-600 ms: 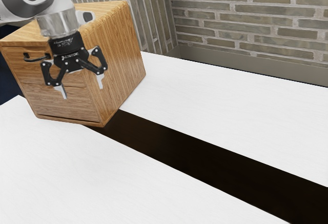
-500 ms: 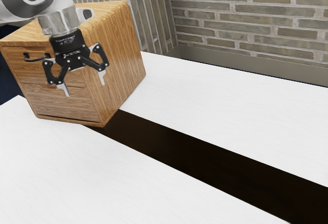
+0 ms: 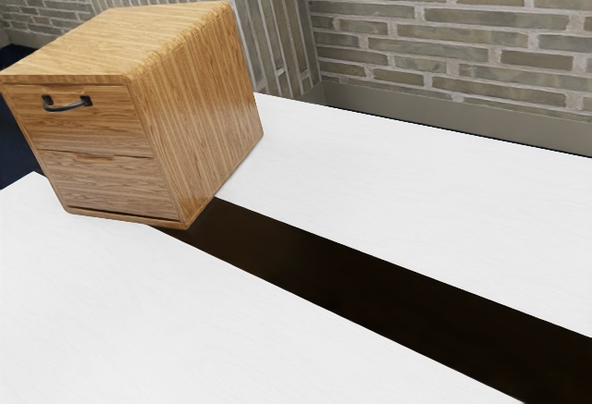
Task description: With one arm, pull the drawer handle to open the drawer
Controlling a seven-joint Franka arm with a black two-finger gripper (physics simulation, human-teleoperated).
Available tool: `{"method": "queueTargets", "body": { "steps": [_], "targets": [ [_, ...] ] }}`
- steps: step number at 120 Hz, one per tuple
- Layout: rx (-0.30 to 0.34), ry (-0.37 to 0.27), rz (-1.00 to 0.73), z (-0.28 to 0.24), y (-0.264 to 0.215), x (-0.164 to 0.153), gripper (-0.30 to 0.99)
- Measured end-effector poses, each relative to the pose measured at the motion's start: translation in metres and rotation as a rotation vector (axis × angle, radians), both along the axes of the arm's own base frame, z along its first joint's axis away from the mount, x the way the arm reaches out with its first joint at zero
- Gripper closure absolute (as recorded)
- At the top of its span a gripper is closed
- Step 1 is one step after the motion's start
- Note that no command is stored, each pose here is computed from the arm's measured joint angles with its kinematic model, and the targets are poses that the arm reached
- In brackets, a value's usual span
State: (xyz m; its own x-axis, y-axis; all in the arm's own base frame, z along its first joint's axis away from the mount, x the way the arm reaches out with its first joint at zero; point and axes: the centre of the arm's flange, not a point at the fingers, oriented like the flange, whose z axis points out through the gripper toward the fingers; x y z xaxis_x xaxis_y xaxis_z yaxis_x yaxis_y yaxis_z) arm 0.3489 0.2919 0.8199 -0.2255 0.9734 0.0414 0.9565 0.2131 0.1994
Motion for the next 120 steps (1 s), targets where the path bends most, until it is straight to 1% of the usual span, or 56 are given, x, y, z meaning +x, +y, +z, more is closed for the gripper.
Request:
{"method": "queueTargets", "body": {
  "steps": [8,12,18,20,26,32,37,42,50,60,73,78,85,92,99,106,120],
  "targets": [
    [-0.035,0.025,0.098,-0.013,0.035,-0.025,0.0],
    [-0.046,0.034,0.131,-0.019,0.047,-0.033,0.0],
    [-0.056,0.027,0.17,-0.023,0.062,-0.043,0.0],
    [-0.07,0.016,0.18,-0.025,0.068,-0.047,0.0],
    [-0.147,-0.033,0.232,-0.044,0.095,-0.068,0.0],
    [-0.181,-0.085,0.283,-0.055,0.116,-0.089,0.05],
    [-0.207,-0.116,0.285,-0.068,0.121,-0.09,0.09],
    [-0.22,-0.142,0.256,-0.082,0.114,-0.077,0.12],
    [-0.2,-0.19,0.194,-0.082,0.097,-0.053,0.16],
    [-0.144,-0.248,0.136,-0.064,0.074,-0.047,0.2],
    [-0.08,-0.303,0.109,-0.05,0.071,-0.045,0.26],
    [-0.049,-0.313,0.106,-0.048,0.072,-0.043,0.27],
    [-0.017,-0.313,0.089,-0.05,0.071,-0.031,0.29],
    [0.005,-0.315,0.081,-0.052,0.073,-0.024,0.3],
    [0.013,-0.309,0.083,-0.06,0.081,-0.017,0.31],
    [0.019,-0.319,0.11,-0.062,0.094,-0.027,0.31],
    [0.034,-0.372,0.187,-0.046,0.117,-0.075,0.3]
  ]
}}
